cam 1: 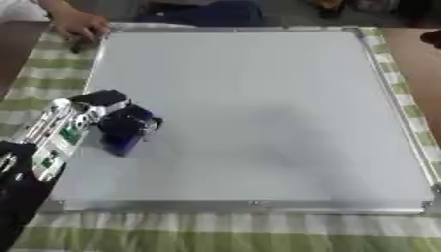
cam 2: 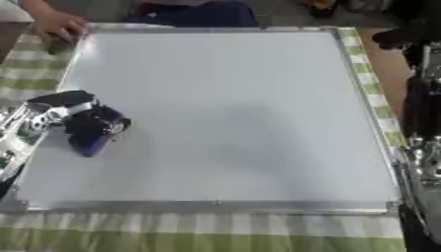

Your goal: Wipe the whiteboard clean with a brush.

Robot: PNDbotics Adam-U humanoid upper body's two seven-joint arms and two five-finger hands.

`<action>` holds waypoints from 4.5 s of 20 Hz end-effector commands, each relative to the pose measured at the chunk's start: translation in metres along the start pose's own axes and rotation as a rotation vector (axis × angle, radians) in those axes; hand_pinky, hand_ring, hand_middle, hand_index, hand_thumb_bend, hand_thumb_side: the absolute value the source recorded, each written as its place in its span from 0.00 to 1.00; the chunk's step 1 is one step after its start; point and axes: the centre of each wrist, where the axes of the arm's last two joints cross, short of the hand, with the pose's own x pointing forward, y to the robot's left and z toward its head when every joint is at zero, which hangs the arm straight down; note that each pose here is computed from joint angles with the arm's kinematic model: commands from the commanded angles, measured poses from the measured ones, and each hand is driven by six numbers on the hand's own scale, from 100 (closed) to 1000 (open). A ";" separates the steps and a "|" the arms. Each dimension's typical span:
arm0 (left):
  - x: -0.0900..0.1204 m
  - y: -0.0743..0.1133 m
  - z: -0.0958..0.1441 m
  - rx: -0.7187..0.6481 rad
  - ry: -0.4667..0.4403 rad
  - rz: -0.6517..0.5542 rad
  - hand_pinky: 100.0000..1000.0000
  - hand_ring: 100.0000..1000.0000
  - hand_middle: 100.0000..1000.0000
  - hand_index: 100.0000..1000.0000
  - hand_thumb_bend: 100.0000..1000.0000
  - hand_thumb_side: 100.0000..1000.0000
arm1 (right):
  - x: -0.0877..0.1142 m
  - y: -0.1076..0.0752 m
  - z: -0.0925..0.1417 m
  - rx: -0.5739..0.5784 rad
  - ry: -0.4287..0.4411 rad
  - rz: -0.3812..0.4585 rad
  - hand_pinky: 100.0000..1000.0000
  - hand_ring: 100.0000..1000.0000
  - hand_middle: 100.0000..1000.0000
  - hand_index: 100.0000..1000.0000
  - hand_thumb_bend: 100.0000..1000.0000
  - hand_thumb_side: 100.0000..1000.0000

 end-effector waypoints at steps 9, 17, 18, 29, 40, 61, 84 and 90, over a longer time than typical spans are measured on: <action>0.004 -0.003 -0.002 -0.027 -0.019 -0.015 0.37 0.45 0.18 0.07 0.06 0.72 | 0.006 -0.001 -0.005 -0.003 -0.029 -0.004 0.68 0.58 0.42 0.44 0.00 0.90; 0.006 -0.003 -0.003 -0.040 -0.035 -0.010 0.35 0.43 0.16 0.06 0.06 0.64 | 0.007 -0.001 -0.006 -0.002 -0.028 -0.013 0.68 0.58 0.42 0.44 0.00 0.90; 0.006 -0.003 -0.003 -0.041 -0.037 -0.009 0.35 0.43 0.15 0.06 0.06 0.63 | 0.007 -0.001 -0.006 -0.003 -0.028 -0.013 0.68 0.58 0.42 0.44 0.00 0.90; 0.018 0.000 0.000 -0.016 -0.082 -0.030 0.32 0.40 0.13 0.05 0.03 0.61 | 0.006 -0.001 -0.005 -0.005 -0.024 -0.016 0.68 0.58 0.42 0.43 0.00 0.91; 0.046 0.004 0.006 -0.001 -0.173 -0.126 0.31 0.40 0.12 0.05 0.05 0.59 | 0.006 -0.001 -0.005 -0.005 -0.021 -0.015 0.68 0.58 0.42 0.43 0.00 0.91; 0.038 -0.002 0.001 0.027 -0.116 -0.152 0.32 0.40 0.12 0.05 0.05 0.56 | 0.007 -0.002 -0.006 -0.008 -0.025 -0.012 0.68 0.58 0.42 0.43 0.00 0.91; -0.031 -0.010 -0.007 0.071 0.129 -0.025 0.32 0.40 0.12 0.05 0.05 0.53 | 0.007 -0.002 -0.006 -0.013 -0.024 -0.007 0.68 0.58 0.42 0.43 0.00 0.91; -0.039 -0.011 -0.008 0.081 0.158 -0.016 0.32 0.40 0.12 0.05 0.05 0.53 | 0.007 -0.002 -0.006 -0.014 -0.023 -0.006 0.68 0.58 0.42 0.43 0.00 0.91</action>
